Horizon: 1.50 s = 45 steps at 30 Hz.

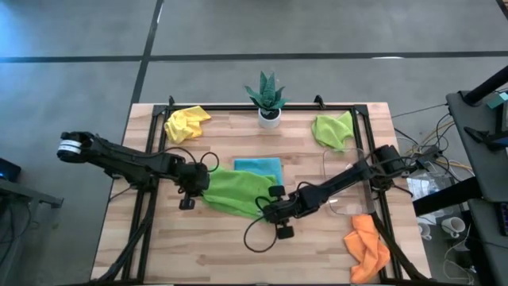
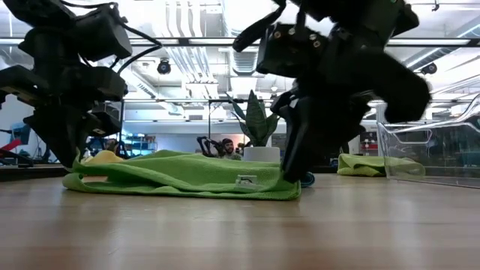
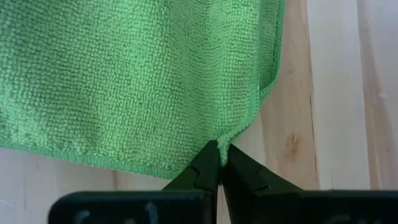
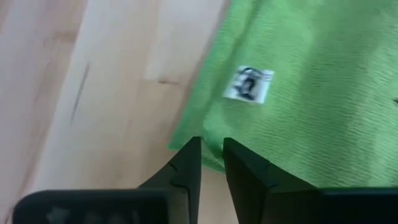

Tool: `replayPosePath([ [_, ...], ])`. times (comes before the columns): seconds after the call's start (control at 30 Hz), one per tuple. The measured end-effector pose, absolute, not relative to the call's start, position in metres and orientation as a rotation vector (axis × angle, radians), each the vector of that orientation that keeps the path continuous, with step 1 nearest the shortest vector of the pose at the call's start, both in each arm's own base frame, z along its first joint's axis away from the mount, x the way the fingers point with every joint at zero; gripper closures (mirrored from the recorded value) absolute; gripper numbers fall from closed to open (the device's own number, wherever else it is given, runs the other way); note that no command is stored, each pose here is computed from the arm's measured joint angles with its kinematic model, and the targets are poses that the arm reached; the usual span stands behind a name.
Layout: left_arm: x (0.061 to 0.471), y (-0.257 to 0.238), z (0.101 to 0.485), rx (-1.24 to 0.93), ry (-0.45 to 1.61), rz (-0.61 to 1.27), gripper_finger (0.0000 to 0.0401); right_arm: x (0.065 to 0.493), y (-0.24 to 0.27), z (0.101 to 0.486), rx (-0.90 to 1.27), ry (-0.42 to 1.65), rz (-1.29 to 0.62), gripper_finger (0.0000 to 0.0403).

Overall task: Fold microfiber towels
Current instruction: Fold the green towel on the table

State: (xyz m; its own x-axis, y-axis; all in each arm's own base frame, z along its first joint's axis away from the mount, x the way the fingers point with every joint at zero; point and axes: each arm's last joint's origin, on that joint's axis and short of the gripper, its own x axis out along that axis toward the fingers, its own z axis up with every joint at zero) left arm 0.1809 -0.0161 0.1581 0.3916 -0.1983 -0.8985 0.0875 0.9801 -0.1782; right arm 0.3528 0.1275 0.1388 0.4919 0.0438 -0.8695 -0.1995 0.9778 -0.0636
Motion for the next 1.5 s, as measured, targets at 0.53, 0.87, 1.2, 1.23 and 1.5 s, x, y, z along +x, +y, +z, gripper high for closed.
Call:
replayPosePath([
  [0.53, 0.182, -0.016, 0.169, -0.107, 1.148, -0.184, 0.0401, 0.351, 0.132, 0.153, -0.174, 1.01, 0.182, 0.0394],
  [0.87, 0.182, -0.019, 0.168, -0.149, 1.146, -0.256, 0.0401, 0.353, 0.138, 0.134, -0.163, 1.045, 0.24, 0.0394],
  [1.2, 0.187, -0.017, 0.152, -0.112, 1.239, -0.157, 0.0401, 0.354, 0.138, 0.129, -0.15, 1.056, 0.216, 0.0391],
  [1.23, 0.187, -0.016, 0.15, -0.109, 1.257, -0.135, 0.0401, 0.354, 0.138, 0.129, -0.149, 1.056, 0.214, 0.0388],
  [1.5, 0.189, -0.016, 0.145, -0.181, 1.357, -0.065, 0.0357, 0.354, 0.136, 0.145, -0.195, 1.074, 0.163, 0.0328],
])
